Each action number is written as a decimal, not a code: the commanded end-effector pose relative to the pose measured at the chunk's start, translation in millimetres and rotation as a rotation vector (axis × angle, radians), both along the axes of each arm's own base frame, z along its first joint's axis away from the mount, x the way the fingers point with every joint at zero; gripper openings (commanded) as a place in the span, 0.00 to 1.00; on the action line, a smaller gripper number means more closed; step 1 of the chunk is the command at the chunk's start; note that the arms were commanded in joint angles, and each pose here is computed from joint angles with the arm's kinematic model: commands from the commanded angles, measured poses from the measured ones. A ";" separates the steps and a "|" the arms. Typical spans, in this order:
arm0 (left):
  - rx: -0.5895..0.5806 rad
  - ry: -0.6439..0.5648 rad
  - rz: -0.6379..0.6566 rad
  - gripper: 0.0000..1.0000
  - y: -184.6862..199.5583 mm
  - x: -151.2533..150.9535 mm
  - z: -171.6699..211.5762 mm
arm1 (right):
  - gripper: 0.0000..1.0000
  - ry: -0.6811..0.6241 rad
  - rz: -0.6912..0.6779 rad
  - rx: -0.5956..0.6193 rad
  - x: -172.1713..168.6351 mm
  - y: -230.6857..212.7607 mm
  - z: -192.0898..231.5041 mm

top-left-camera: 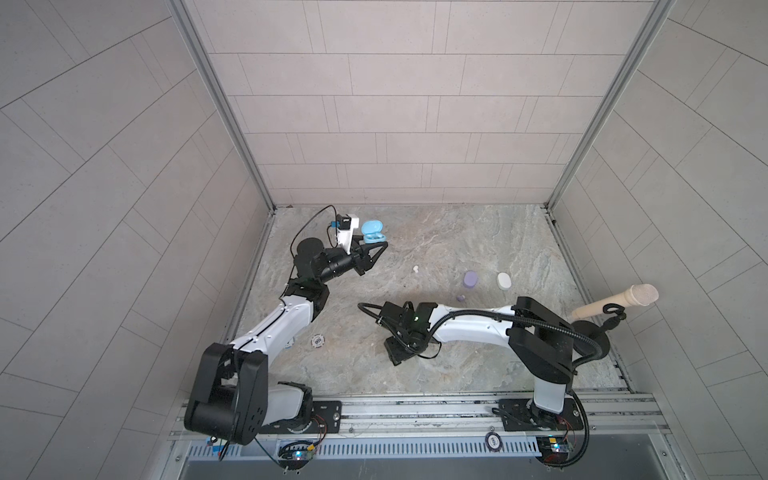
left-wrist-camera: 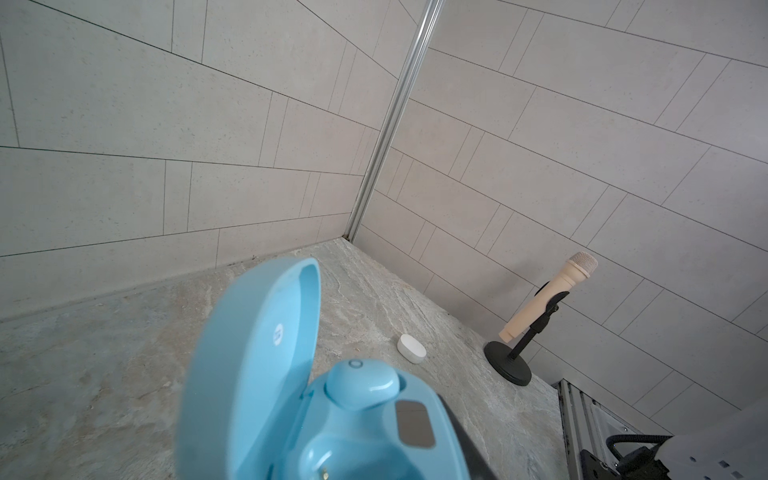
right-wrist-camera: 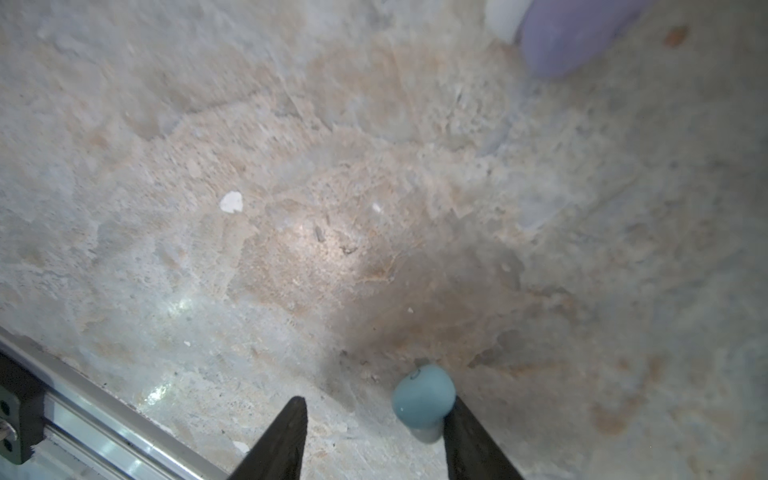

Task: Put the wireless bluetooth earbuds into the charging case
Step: 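Lower the right gripper and close it on the light-blue earbud, then lift the earbud toward the case while the left gripper brings the case closer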

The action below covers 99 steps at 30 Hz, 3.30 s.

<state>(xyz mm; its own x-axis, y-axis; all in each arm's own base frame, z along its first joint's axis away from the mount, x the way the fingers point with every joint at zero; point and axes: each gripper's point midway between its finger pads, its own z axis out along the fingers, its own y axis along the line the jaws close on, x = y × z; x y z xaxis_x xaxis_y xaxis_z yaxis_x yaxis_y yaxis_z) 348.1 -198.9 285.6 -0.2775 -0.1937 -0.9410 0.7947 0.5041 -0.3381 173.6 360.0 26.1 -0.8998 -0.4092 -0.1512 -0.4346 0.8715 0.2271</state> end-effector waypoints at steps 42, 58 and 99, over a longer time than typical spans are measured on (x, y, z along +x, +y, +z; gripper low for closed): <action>-0.009 -0.037 -0.011 0.00 1.1 -5.2 9.9 | 0.25 -0.050 -0.064 -0.130 7.6 -11.8 -2.5; -0.003 -0.024 -0.013 0.00 1.0 -5.8 4.8 | 0.13 -0.123 -0.065 -0.112 17.3 -17.4 14.6; -0.005 -0.139 -0.334 0.00 -142.8 -80.3 -33.1 | 0.14 -0.354 -0.453 0.634 54.0 -150.1 232.8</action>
